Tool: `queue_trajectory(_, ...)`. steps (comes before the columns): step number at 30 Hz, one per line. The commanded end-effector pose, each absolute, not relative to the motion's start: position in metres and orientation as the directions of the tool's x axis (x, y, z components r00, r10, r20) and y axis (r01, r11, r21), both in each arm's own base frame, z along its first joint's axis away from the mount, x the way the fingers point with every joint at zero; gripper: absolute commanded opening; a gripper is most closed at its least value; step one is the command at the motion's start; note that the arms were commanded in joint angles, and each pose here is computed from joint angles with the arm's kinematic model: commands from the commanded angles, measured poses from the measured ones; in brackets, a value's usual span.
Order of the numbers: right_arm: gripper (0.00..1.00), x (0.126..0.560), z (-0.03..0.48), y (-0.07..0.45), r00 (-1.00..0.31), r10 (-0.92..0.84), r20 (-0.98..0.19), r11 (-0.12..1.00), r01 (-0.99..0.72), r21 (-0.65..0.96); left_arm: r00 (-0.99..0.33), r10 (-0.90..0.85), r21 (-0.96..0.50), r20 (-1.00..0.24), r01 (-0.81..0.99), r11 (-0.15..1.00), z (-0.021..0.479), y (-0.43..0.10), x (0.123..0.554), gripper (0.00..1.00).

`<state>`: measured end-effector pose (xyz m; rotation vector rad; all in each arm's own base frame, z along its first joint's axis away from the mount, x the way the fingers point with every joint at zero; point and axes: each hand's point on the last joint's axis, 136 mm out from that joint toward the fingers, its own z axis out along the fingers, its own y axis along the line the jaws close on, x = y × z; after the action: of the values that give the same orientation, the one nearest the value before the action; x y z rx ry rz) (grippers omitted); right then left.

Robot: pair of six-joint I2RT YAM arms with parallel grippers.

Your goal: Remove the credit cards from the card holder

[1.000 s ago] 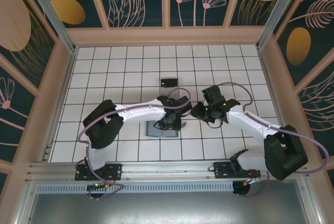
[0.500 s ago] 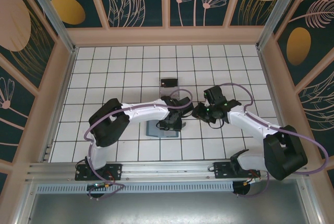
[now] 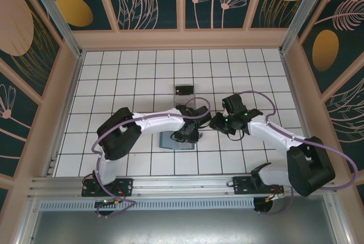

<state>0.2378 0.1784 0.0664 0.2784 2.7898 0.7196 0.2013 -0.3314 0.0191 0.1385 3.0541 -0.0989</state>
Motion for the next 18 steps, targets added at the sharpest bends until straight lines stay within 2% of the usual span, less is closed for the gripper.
queue_trajectory(1,0.25,0.238,0.071,0.179,-0.949,0.243,-0.201,0.850,0.109,0.516,-0.994,0.097,0.011,-0.046,0.097,0.995,0.004,-0.313,0.191,0.32)
queue_trajectory(10,0.25,0.241,0.077,0.181,-0.947,0.249,-0.202,0.848,0.112,0.518,-0.988,0.084,0.014,-0.129,0.082,0.997,0.032,-0.307,0.204,0.22)
queue_trajectory(18,0.24,0.243,0.082,0.189,-0.949,0.242,-0.202,0.847,0.105,0.522,-0.983,0.078,0.027,-0.168,0.075,0.997,0.045,-0.296,0.209,0.26)
